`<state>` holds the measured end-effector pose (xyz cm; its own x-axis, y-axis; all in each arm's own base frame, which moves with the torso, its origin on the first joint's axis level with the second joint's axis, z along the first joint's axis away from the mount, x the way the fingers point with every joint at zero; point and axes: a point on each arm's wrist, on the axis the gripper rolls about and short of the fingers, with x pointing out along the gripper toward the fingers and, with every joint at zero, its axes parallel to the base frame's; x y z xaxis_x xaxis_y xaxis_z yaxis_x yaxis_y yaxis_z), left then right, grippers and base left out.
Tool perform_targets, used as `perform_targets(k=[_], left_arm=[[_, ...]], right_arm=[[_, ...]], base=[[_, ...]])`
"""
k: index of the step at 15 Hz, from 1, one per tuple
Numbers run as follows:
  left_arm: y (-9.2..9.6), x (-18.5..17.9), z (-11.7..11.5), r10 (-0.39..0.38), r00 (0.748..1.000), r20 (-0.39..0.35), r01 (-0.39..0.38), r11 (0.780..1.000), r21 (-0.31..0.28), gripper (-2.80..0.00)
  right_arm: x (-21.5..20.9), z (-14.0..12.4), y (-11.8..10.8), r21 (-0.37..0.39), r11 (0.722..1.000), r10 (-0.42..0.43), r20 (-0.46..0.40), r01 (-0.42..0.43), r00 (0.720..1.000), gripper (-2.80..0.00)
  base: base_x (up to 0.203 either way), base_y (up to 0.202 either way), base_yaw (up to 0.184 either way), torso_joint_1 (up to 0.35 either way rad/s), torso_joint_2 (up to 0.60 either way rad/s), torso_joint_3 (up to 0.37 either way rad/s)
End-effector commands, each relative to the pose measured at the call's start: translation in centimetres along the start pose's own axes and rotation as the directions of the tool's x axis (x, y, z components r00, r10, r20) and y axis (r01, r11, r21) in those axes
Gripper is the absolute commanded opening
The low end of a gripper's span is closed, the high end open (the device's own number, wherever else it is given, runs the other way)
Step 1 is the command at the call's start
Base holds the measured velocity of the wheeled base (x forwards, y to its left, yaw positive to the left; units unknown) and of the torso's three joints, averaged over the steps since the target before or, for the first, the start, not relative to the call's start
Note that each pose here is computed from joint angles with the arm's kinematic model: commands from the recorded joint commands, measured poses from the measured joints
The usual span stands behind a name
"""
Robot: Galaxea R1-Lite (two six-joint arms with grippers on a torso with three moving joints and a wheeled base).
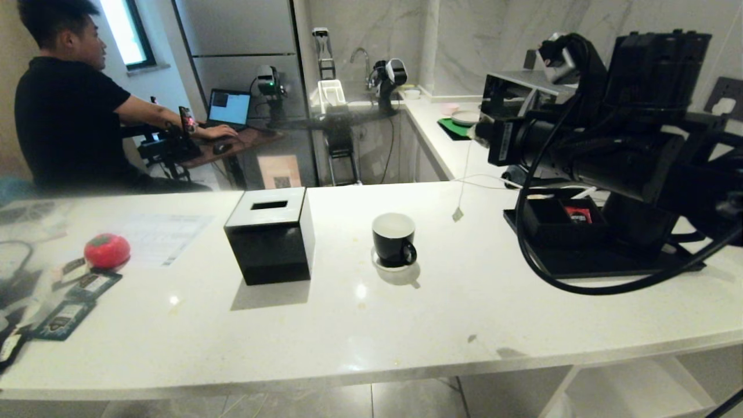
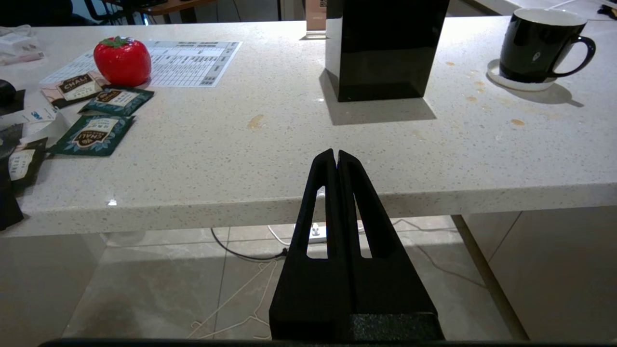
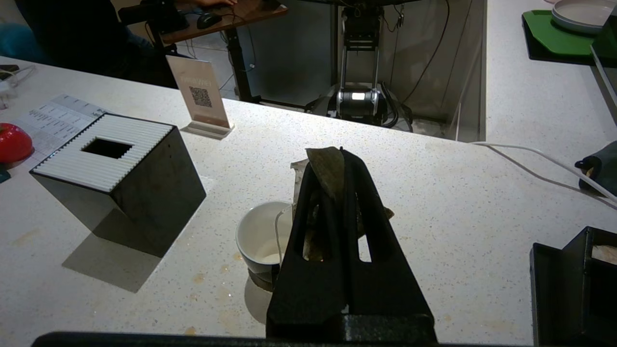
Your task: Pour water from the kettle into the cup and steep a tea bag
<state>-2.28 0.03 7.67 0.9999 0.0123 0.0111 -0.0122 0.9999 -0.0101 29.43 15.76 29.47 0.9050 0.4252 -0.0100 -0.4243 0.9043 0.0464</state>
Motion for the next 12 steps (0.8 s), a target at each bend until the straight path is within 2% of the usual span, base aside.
perform_targets(k=[1, 7, 12], left_arm=[[0.0, 0.0, 0.0, 0.0, 1.0, 0.001, 0.0, 1.0, -0.001, -2.8], [0.0, 0.0, 0.0, 0.0, 1.0, 0.001, 0.0, 1.0, -0.002, -2.8], [0.0, 0.0, 0.0, 0.0, 1.0, 0.001, 0.0, 1.0, -0.002, -2.8]], right_arm=[[0.0, 0.1, 0.3, 0.001, 1.0, 0.009, 0.004, -0.009, 1.0, -2.8], [-0.2, 0.4, 1.2, 0.001, 0.999, 0.036, 0.016, -0.036, 0.999, -2.8], [-0.8, 0.4, 3.1, -0.002, 0.996, 0.093, 0.013, -0.093, 0.996, -2.8]], base=[[0.0, 0.0, 0.0, 0.0, 0.0, 0.0], [0.0, 0.0, 0.0, 0.0, 0.0, 0.0], [0.0, 0.0, 0.0, 0.0, 0.0, 0.0]])
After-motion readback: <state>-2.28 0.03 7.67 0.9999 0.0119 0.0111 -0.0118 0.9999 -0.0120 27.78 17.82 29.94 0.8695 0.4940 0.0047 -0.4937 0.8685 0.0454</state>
